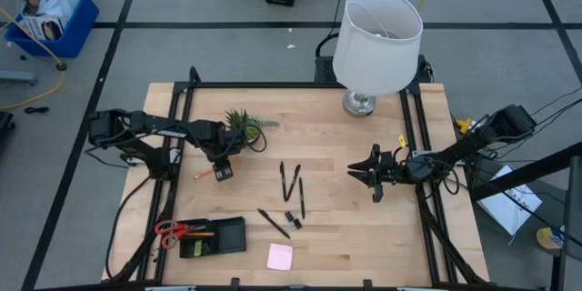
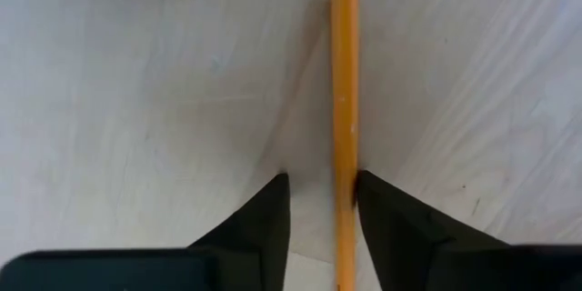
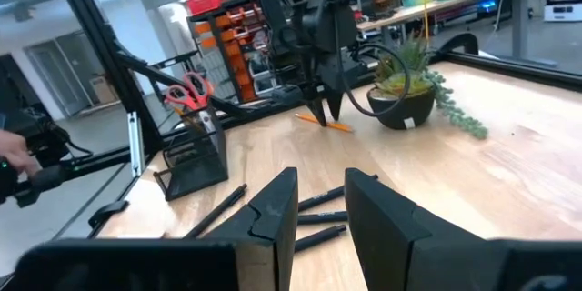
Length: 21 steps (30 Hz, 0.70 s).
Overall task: Pick and place office supplies into organizer
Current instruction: Put the pencil into the top left section of the desk organizer
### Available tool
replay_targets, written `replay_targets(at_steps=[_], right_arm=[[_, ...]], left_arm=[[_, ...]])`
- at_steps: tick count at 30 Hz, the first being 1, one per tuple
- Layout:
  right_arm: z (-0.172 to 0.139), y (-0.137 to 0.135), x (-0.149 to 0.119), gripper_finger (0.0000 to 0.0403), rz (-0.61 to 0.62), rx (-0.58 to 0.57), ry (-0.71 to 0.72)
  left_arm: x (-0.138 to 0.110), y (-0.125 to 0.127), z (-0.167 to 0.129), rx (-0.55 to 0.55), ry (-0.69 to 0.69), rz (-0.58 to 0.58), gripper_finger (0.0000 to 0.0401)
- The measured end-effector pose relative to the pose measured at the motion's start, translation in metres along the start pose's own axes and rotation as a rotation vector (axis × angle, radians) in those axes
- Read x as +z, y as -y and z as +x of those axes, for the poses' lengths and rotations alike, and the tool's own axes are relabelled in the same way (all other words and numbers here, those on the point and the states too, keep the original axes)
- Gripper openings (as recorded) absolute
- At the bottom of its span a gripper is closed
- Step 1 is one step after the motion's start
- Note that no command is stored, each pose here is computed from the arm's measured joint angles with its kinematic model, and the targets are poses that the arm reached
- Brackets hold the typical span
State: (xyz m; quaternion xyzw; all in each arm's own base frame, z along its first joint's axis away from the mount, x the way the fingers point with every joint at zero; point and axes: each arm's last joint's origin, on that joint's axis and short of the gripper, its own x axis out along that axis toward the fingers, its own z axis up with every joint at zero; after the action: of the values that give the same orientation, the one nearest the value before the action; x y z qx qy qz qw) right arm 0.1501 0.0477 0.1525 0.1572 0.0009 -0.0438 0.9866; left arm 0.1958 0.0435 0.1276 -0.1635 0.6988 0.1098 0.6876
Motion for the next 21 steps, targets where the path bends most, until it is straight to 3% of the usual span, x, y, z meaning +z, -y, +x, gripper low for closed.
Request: replay_targets(at_steps=[12, 21], right_arm=[[0.0, -0.0002, 0.0003, 0.0089, 0.007, 0.004, 0.002], [0.0, -0.0001, 0.0001, 0.0089, 0.006, 0.003, 0.0]], left_arm=[[0.0017, 0.0008, 0.0004, -0.008, 0.02, 0.02, 0.0015], [0.0007, 0.0007, -0.0006, -0.007, 0.02, 0.01, 0.0015]])
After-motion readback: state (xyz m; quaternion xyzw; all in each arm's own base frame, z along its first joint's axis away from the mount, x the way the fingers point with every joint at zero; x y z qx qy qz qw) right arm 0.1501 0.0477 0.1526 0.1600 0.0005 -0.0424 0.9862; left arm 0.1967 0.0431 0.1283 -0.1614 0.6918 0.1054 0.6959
